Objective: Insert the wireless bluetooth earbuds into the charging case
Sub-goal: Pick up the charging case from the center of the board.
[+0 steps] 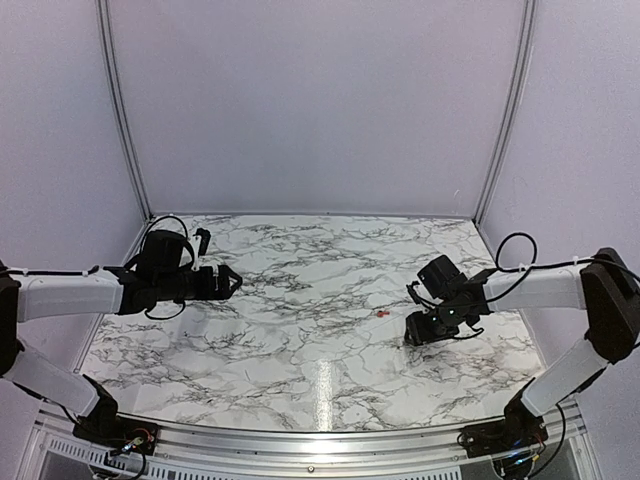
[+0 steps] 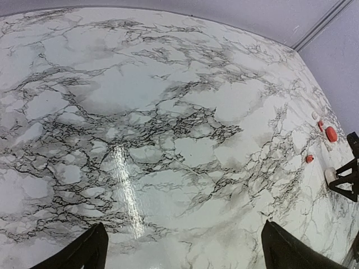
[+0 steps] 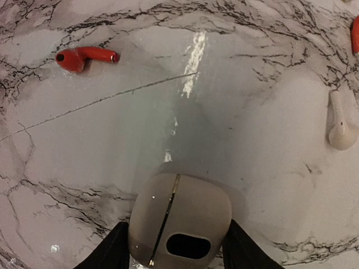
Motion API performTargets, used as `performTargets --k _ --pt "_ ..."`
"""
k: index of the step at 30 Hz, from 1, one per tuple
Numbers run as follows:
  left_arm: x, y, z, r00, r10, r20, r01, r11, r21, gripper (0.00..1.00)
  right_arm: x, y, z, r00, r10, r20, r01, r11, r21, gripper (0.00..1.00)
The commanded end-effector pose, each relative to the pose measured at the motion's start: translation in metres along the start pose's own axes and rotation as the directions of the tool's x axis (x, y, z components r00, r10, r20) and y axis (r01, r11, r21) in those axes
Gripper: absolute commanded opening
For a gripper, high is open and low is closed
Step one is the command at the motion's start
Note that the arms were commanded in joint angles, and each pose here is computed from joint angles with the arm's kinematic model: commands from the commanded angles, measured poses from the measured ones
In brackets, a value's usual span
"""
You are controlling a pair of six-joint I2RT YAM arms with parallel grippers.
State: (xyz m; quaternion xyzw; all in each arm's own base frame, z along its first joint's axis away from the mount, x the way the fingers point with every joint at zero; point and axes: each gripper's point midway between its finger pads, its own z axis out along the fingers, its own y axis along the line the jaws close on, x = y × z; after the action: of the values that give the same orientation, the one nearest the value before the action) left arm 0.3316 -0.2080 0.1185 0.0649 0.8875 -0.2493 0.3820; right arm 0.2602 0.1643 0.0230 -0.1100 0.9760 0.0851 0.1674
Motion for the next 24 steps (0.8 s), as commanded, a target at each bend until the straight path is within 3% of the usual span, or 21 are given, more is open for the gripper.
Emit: performTargets --k 1,8,13,19,24 --pt "-0.011 -0.006 -0.009 0.998 0.042 0.056 -0.043 0.999 0.010 0.99 -0.008 0.005 0.005 1.000 -0.017 0.008 0.017 0.999 0.035 0.54" --pt "-0.009 -0.002 -0.014 0.996 0.064 0.070 -0.063 0.998 -0.008 0.99 -0.011 0.020 0.011 0.998 -0.056 -0.008 0.056 0.997 0.058 0.43" --pt "-0.011 -0.001 -0.022 0.991 0.077 0.108 -0.076 0.997 -0.017 0.99 -0.024 0.048 0.000 0.996 -0.083 0.034 0.082 0.996 0.019 0.41" --pt "-0.017 -0.018 -0.042 0.963 0.146 0.227 -0.160 0.986 0.042 0.99 -0.058 0.098 -0.037 0.982 -0.065 0.176 0.097 0.979 -0.180 0.40" --pt "-0.012 -0.062 -0.072 0.883 0.270 0.384 -0.345 0.928 0.141 0.99 -0.084 0.151 -0.087 0.959 -0.003 0.285 0.136 0.884 -0.448 0.37"
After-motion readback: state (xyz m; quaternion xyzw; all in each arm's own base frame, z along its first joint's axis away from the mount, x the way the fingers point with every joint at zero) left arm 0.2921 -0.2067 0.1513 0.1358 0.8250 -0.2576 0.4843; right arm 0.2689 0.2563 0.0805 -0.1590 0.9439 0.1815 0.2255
